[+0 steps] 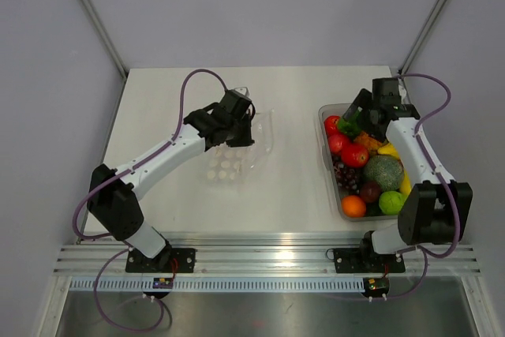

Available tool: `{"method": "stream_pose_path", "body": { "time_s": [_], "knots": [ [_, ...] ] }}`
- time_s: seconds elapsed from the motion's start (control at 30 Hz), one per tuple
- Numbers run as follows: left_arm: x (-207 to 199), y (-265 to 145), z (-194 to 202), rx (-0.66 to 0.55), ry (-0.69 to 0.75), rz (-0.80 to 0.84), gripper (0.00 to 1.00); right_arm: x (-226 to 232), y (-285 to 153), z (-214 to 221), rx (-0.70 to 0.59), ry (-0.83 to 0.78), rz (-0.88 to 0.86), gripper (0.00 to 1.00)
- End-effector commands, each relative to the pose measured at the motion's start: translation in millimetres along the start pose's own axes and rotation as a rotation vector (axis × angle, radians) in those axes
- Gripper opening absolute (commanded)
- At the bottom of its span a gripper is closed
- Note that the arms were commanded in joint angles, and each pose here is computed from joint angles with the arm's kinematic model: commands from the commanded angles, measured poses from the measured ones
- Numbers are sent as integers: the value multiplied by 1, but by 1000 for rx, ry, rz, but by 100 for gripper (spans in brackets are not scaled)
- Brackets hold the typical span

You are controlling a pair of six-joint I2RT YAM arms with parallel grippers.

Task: Place the food in the zip-top bag and seal the zipper
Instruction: Pick up the fake fruit from the bin.

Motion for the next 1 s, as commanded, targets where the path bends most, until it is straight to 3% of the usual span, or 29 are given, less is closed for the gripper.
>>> {"method": "stream_pose_path", "body": {
  "time_s": [0.0,0.3,0.6,0.83,0.97],
  "knots": [
    [-1,-10,-16,-65,10,-9,0,17,12,-35,-37,33,-94,96],
    [-5,-7,-20,-60,13,4,0,23,64,-50,55,26,-85,99],
    [-13,-7,-32,-62,13,19,0,23,84,-42,122,8,-122,99],
    [-23,-2,-41,-65,10,52,0,16,87,-33,141,10,-118,90],
    [-27,2,-41,-56,12,71,0,13,84,-30,146,4,-112,98]
  ]
}}
Point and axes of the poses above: each gripper's point midway between its finger pads, its own y axis out along the fingers, its own x axis along the line the jaws close on, z = x × y, the point moved 10 cm from there along -y, back along the fingers, and after that the axes turned 14 degrees about y, right-handed, at the moved point
